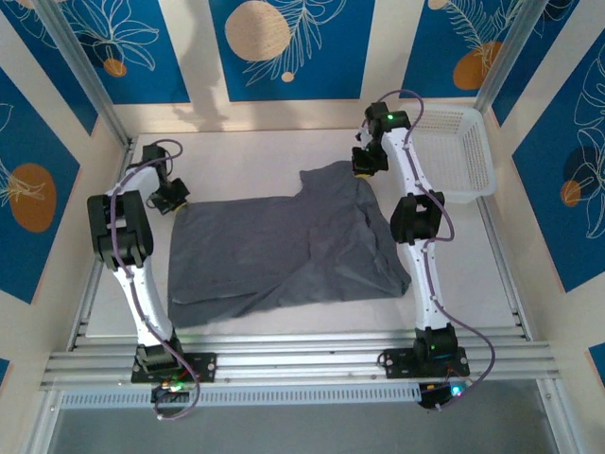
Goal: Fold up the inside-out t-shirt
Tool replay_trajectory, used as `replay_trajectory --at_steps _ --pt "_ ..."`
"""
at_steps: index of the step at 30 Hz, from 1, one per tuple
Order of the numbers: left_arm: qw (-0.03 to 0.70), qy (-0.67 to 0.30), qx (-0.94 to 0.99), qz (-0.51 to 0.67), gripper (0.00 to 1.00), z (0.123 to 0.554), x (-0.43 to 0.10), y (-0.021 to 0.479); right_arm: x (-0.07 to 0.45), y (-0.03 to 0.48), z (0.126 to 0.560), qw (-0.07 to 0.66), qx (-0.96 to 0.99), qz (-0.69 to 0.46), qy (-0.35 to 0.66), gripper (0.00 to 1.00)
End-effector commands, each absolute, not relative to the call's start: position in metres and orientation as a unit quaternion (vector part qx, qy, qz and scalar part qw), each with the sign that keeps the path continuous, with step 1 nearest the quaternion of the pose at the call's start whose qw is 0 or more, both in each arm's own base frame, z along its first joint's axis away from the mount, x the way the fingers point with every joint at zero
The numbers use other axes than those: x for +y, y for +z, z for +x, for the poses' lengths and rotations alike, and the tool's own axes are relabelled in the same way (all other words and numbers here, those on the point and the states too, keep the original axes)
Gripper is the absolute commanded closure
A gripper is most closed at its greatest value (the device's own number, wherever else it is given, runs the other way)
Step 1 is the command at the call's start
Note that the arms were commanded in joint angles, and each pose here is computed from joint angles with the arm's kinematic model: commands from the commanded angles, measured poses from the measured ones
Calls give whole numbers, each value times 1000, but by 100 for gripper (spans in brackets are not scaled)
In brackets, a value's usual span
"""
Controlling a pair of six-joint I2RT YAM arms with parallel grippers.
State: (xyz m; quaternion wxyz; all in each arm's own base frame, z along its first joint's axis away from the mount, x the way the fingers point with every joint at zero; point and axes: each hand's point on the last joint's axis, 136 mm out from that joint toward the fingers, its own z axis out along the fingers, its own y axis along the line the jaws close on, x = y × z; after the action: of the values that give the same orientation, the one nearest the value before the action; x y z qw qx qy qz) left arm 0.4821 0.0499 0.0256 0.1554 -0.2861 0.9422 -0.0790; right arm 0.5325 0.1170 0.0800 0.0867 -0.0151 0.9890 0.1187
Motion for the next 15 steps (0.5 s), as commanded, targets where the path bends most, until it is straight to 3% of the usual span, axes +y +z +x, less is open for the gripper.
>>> replay_trajectory --at_steps 1,9,15 --pt "167 -77 940 -289 100 476 49 40 106 97 531 93 988 10 122 100" --pt "185 -36 921 -341 100 439 75 62 78 92 529 73 983 47 159 100" --pt "182 -115 925 -313 100 442 47 62 92 111 519 78 972 33 219 100"
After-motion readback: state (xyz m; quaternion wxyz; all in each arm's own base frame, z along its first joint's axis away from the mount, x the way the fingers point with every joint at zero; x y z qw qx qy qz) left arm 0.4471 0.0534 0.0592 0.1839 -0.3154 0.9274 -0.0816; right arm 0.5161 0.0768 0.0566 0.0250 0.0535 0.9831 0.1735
